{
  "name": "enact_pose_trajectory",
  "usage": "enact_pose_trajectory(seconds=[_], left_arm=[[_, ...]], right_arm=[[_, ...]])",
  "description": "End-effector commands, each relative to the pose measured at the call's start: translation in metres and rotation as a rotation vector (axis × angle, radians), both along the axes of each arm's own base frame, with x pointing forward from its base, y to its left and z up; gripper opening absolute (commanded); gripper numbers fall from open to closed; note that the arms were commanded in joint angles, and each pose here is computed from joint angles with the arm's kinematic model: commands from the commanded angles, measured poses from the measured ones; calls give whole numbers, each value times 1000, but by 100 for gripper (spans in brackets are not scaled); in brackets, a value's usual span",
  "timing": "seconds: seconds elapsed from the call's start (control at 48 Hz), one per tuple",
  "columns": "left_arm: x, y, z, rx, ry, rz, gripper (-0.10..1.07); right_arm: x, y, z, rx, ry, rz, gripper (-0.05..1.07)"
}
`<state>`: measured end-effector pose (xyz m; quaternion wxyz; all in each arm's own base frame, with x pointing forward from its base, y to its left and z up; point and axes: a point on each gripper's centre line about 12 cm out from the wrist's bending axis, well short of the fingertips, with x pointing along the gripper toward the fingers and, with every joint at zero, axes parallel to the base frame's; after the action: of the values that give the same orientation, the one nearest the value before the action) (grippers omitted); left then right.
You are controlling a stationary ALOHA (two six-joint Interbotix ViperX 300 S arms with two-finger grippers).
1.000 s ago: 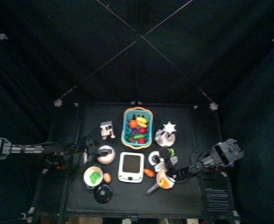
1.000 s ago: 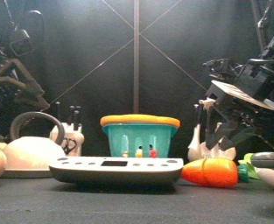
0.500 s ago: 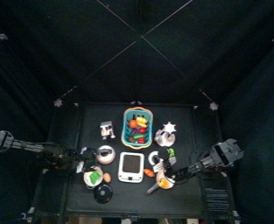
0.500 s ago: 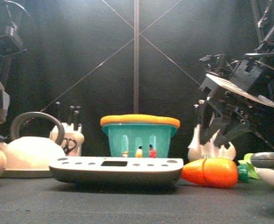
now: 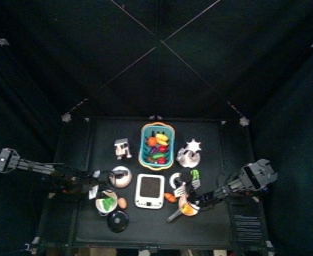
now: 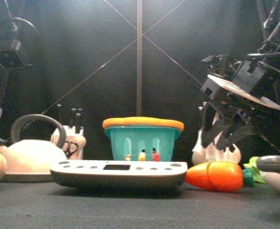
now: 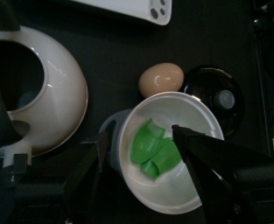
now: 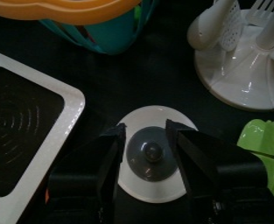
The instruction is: Grab pot
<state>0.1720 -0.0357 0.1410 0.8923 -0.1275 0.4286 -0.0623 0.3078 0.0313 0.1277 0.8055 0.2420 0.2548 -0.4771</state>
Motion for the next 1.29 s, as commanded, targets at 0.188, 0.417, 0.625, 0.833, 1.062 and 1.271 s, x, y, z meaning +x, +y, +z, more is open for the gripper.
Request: enact_pose_trajectory(seconds=[0.188, 0.417, 0.625, 0.833, 1.062, 1.271], left_arm=[[10, 6, -3, 3, 43, 42, 94], [10, 8, -3, 7, 48, 44, 94], [9, 4, 11, -14, 48, 12, 94], [9, 8, 20, 2, 7, 26, 94], [7, 18, 16, -10, 51, 105, 94], [4, 20, 9, -13, 106, 140, 94]], right_arm=[[4, 0, 7, 5, -24, 0, 79], [3, 0, 6, 3, -18, 0, 79], [4, 0, 5, 3, -18, 0, 79], [3, 0, 6, -1, -19, 3, 79], [3, 1, 5, -1, -18, 5, 79], [4, 0, 6, -6, -21, 10, 79]])
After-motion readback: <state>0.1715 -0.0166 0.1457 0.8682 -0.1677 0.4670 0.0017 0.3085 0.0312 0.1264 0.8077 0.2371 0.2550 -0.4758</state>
